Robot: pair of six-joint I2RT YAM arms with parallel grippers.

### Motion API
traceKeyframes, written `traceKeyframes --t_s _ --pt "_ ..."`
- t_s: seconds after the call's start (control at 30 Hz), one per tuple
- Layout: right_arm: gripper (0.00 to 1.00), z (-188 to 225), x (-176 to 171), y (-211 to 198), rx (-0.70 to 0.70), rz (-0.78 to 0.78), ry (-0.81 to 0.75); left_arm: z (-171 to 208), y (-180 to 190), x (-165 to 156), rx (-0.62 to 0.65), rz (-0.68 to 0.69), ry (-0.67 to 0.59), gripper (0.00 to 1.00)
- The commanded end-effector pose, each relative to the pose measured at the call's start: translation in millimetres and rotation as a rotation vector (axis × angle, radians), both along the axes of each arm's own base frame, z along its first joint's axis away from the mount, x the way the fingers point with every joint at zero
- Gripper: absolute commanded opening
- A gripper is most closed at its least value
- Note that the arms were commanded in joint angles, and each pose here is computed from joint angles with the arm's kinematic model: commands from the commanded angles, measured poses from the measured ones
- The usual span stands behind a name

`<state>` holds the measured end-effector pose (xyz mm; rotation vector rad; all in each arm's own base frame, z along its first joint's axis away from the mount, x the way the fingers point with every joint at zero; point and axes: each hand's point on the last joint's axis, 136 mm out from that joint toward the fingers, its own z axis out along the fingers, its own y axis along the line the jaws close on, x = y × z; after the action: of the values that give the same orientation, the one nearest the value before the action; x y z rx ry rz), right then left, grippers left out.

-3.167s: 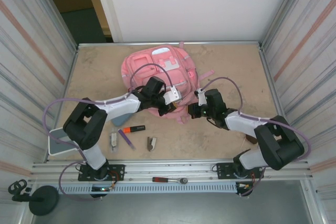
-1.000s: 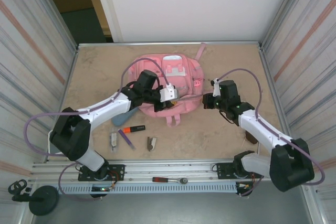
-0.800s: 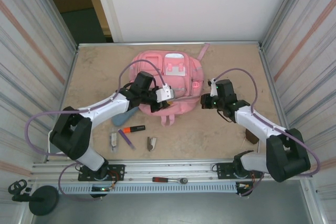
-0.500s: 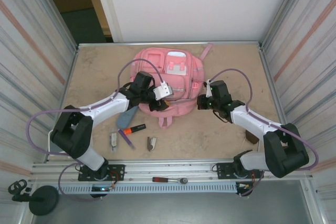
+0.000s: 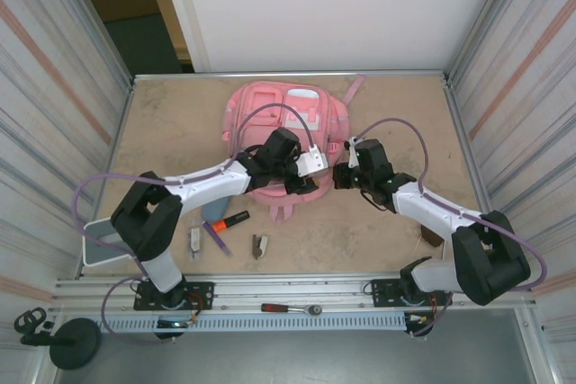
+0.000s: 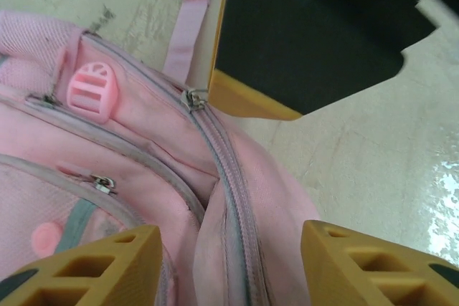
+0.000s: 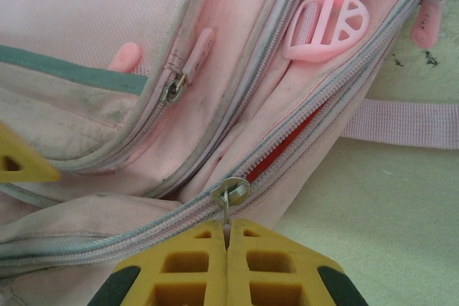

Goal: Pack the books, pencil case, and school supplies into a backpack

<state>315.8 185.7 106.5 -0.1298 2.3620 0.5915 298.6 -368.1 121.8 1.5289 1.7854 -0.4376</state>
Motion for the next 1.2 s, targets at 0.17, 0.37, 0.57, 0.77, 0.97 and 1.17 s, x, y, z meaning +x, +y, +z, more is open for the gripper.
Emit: traceKeyframes --t_s 0.17,0.37,0.57,0.77,0.97,1.17 --pt "0.00 8 -1 1 0.027 0.000 -0.034 -10 -13 5 0.006 -0.036 0.030 0.33" --pt "0.00 -14 6 -22 -0.016 -0.054 0.024 19 -1 10 -0.105 -0.029 0.043 0.07" --pt "0.00 -30 22 -52 -0.039 -0.155 0.114 65 17 12 -0.263 -0.076 0.037 0.00" --pt "0.00 -36 44 -84 -0.106 -0.270 0.129 101 27 0 -0.369 -0.175 0.019 0.00" --pt "0.00 -48 61 -103 -0.131 -0.342 0.160 114 34 -10 -0.411 -0.243 -0.043 0.00" --pt "0.00 -43 68 -94 -0.070 -0.296 0.167 107 34 -7 -0.405 -0.242 -0.036 0.00"
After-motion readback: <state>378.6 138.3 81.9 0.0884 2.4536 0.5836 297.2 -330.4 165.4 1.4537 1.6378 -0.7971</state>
